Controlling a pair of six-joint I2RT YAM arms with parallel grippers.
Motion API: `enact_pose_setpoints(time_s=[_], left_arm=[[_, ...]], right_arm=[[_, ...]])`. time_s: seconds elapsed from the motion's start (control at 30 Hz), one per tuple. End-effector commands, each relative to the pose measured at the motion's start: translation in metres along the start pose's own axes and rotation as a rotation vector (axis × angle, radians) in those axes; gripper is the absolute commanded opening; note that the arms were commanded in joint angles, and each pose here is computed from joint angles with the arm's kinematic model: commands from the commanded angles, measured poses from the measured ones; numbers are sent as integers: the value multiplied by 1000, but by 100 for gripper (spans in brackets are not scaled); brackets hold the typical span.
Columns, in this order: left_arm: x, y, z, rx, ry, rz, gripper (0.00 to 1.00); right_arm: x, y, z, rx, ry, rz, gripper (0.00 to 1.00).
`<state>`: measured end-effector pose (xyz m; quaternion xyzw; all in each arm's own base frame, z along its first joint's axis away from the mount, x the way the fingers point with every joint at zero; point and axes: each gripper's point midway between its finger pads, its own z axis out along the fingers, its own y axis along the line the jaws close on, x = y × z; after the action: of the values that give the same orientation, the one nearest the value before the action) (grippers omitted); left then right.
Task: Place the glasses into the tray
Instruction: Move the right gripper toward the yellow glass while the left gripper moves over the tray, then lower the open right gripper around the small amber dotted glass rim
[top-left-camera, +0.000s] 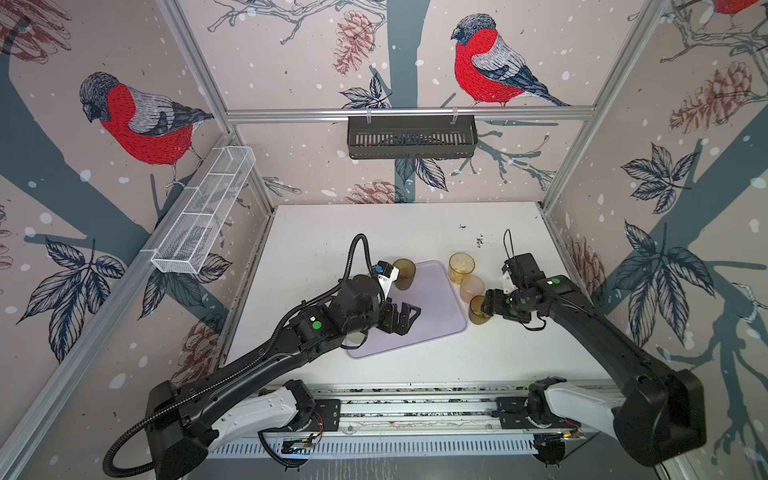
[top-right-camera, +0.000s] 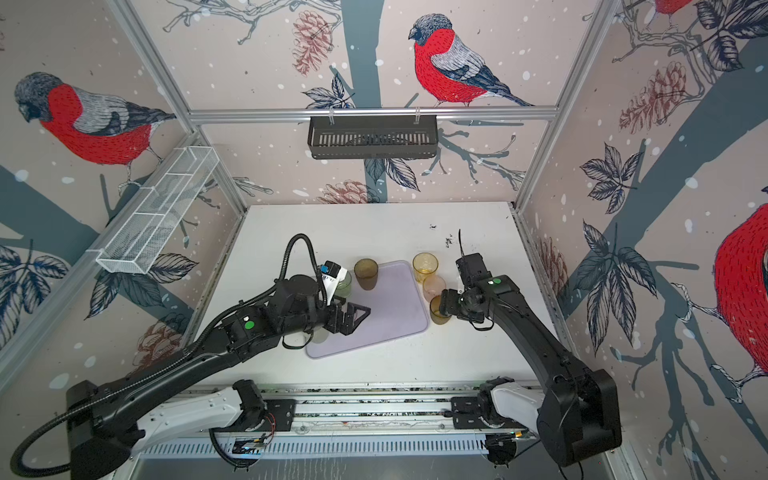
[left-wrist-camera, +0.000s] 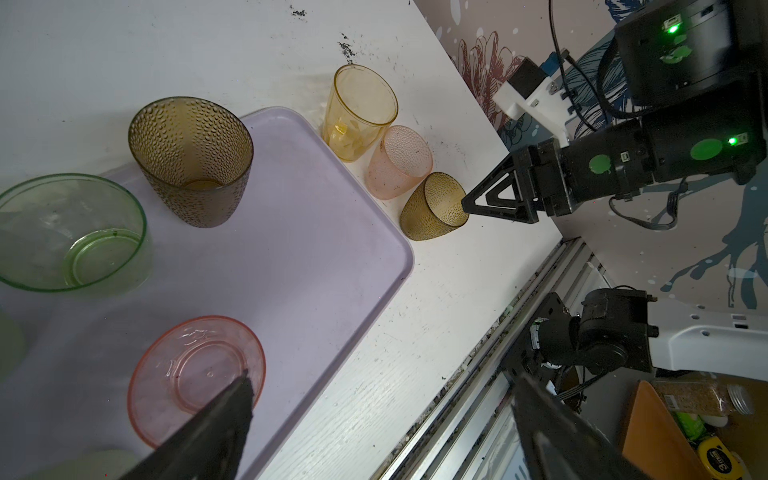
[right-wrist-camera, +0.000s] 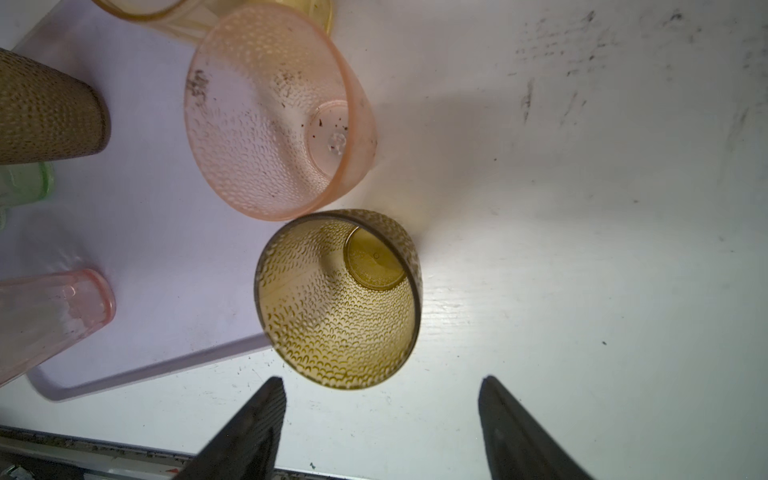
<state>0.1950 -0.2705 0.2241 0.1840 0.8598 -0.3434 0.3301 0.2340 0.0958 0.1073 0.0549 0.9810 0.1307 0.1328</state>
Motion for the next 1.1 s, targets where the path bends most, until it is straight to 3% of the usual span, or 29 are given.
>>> enact_pose_setpoints(time_s=[0.0,1.07], left_arm=[[-8,-5,-2,20,-38,-12,97],[-11,-7,-6,23,-45,-25,97]], right_arm=[[-4,1,5,-14,-18,14,73],[-9,-7,15,2,-33,19,48]])
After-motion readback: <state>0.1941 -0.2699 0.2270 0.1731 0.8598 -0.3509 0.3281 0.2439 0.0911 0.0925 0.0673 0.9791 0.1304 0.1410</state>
